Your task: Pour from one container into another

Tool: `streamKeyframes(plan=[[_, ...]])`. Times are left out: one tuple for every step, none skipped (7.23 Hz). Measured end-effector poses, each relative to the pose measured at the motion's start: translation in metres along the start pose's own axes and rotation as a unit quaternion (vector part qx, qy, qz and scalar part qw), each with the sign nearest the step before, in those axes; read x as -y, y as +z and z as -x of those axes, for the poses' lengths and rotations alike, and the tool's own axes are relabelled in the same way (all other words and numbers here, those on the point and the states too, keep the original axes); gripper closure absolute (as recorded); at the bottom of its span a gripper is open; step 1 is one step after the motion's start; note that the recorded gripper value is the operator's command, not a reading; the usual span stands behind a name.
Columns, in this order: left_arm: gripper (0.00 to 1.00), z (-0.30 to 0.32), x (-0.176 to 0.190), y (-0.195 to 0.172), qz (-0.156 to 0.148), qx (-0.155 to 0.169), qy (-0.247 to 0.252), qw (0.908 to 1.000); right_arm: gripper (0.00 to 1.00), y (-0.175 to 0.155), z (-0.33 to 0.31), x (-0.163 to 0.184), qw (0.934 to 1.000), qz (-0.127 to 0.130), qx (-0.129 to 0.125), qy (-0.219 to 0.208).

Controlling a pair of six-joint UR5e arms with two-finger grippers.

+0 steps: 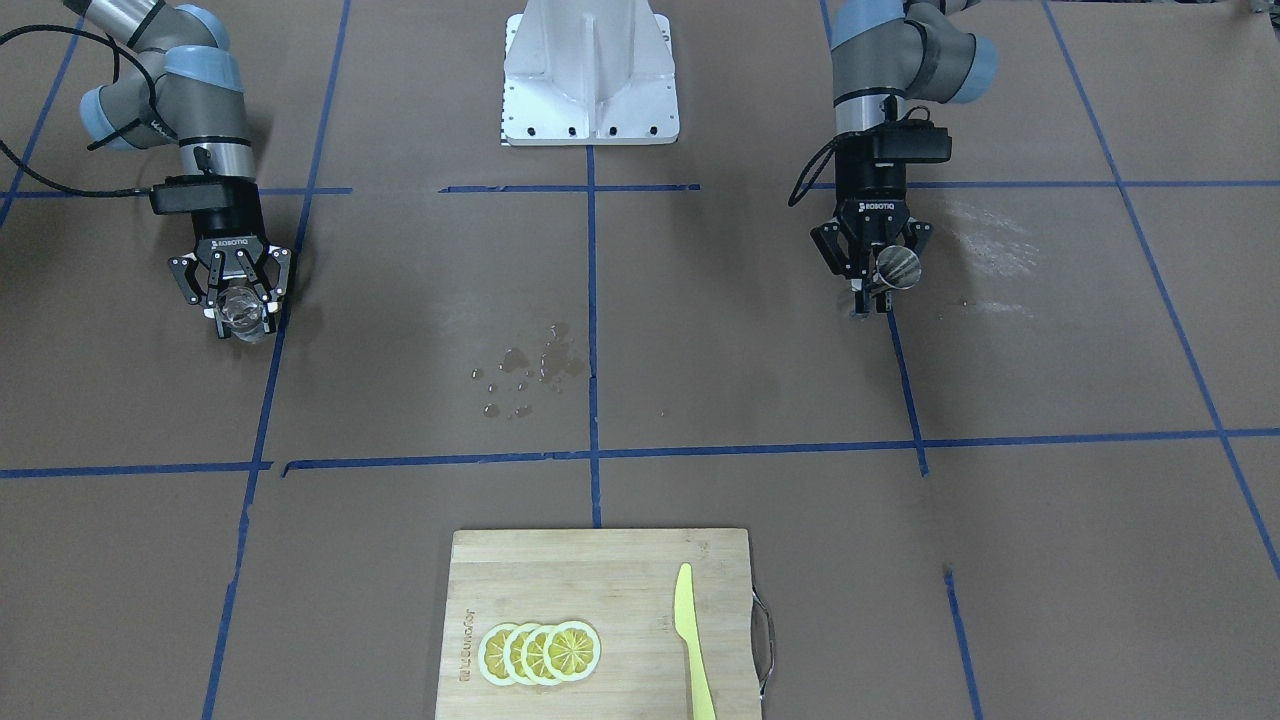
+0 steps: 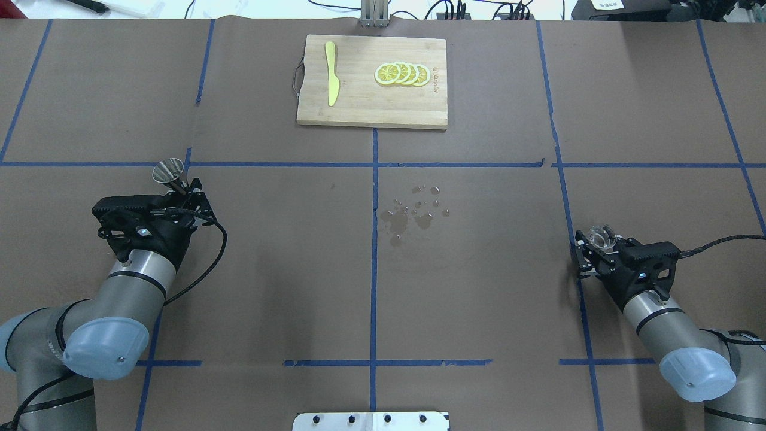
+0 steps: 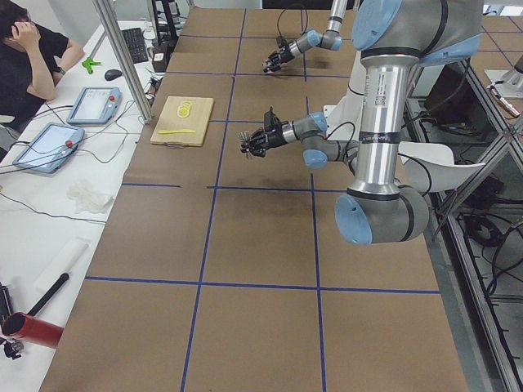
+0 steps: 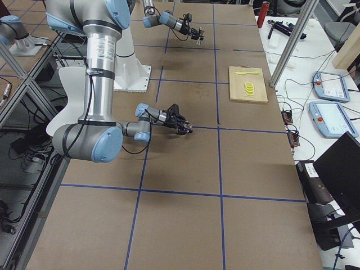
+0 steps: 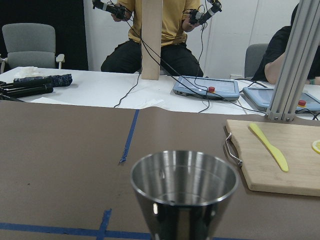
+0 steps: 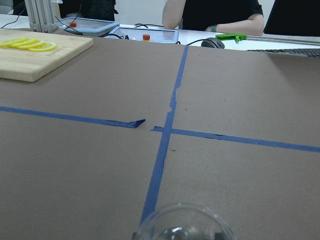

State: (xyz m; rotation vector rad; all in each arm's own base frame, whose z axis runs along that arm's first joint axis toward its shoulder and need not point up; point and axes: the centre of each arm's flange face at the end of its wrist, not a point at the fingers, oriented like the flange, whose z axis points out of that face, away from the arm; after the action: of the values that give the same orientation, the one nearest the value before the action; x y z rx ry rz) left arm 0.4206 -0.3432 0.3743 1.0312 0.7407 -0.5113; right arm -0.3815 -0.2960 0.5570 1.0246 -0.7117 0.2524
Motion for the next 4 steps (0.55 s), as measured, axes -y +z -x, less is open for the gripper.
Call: streamKeyframes(plan=[[1.0, -0.003, 0.001, 0.0, -0.001, -0.002, -0.003, 1.0, 1.0, 0.002, -0.003, 0.008, 0.9999, 0.002, 0.01, 0.005], [1.0, -0.005, 0.001, 0.0, -0.001, -0.003, -0.003, 1.0, 1.0, 0.005, -0.007, 0.021, 0.9999, 0.003, 0.015, 0.006], [1.0, -0.007, -0.001, -0.001, 0.003, -0.005, 0.001, 1.0, 1.0, 0.007, -0.007, 0.035, 0.9998, 0.004, 0.022, 0.003], [1.0, -0.021, -0.006, 0.0, 0.013, -0.013, 0.016, 0.9997, 1.0, 0.005, -0.003, 0.054, 0.9994, 0.005, 0.034, -0.011]])
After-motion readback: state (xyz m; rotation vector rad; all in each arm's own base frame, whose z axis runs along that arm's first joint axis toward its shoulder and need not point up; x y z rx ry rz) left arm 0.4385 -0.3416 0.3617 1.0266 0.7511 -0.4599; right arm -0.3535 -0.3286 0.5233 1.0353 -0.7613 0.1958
